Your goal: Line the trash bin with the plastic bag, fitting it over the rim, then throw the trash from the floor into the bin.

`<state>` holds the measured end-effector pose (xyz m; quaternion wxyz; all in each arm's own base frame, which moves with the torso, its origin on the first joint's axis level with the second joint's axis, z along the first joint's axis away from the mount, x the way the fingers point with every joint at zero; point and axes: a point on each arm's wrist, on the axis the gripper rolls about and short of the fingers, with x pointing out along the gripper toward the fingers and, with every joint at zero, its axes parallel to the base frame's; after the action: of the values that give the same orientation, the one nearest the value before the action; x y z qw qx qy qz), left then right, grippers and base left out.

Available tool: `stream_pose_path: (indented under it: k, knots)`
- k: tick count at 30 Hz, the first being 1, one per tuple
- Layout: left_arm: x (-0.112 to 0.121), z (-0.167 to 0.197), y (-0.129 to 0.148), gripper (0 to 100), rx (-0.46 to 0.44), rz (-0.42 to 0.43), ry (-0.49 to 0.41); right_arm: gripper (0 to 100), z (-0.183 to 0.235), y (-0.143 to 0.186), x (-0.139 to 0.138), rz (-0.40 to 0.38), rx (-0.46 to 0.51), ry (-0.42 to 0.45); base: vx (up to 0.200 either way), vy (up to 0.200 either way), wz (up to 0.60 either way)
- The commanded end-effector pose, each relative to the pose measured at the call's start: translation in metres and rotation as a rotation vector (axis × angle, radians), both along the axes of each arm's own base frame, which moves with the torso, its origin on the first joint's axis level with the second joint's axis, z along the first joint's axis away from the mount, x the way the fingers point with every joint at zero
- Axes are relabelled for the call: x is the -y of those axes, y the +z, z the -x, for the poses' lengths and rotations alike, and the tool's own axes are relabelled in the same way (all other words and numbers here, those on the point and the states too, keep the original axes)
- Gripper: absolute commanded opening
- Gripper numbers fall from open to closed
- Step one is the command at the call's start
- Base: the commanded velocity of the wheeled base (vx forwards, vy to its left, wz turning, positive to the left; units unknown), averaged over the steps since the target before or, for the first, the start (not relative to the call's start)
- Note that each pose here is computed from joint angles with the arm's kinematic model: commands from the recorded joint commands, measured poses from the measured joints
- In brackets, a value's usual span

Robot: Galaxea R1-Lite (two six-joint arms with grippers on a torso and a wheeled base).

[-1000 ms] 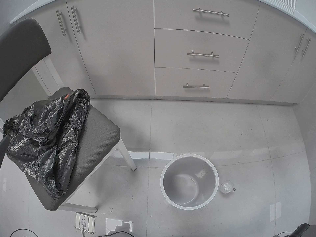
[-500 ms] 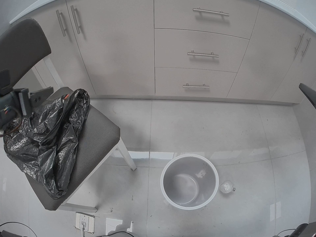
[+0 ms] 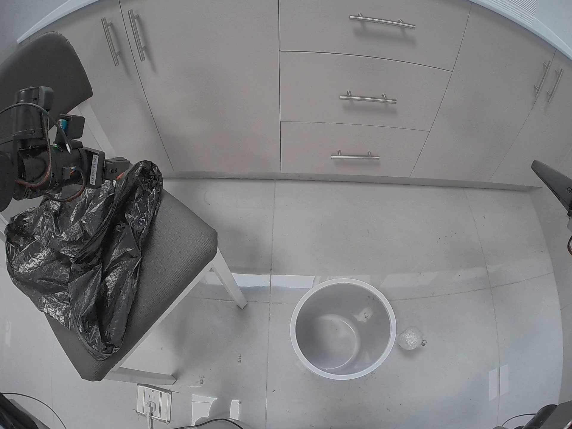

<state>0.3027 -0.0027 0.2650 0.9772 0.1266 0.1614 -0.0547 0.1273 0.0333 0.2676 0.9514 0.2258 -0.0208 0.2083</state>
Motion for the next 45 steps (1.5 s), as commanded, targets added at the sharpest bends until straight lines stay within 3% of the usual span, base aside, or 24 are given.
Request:
stream_pose_path:
  k: [1, 14, 44, 45]
  knots:
    - [-0.008, -0.026, -0.017, 100, -0.05, -0.005, 0.007, 0, 0.001, 0.0, 0.0, 0.0, 0.002, 0.002, 0.0, 0.0, 0.0]
    - [-0.007, -0.044, -0.037, 100, -0.1, 0.002, -0.011, 0, -0.002, -0.002, -0.001, 0.003, -0.011, 0.001, 0.0, 0.0, 0.0]
    - [-0.009, -0.075, -0.06, 100, -0.08, 0.0, 0.0, 0, -0.002, -0.004, -0.001, 0.001, -0.014, 0.001, 0.0, 0.0, 0.0]
    - [-0.009, -0.075, -0.06, 0, -0.08, 0.002, -0.001, 0, -0.003, -0.005, -0.001, 0.001, -0.017, 0.001, 0.0, 0.0, 0.0]
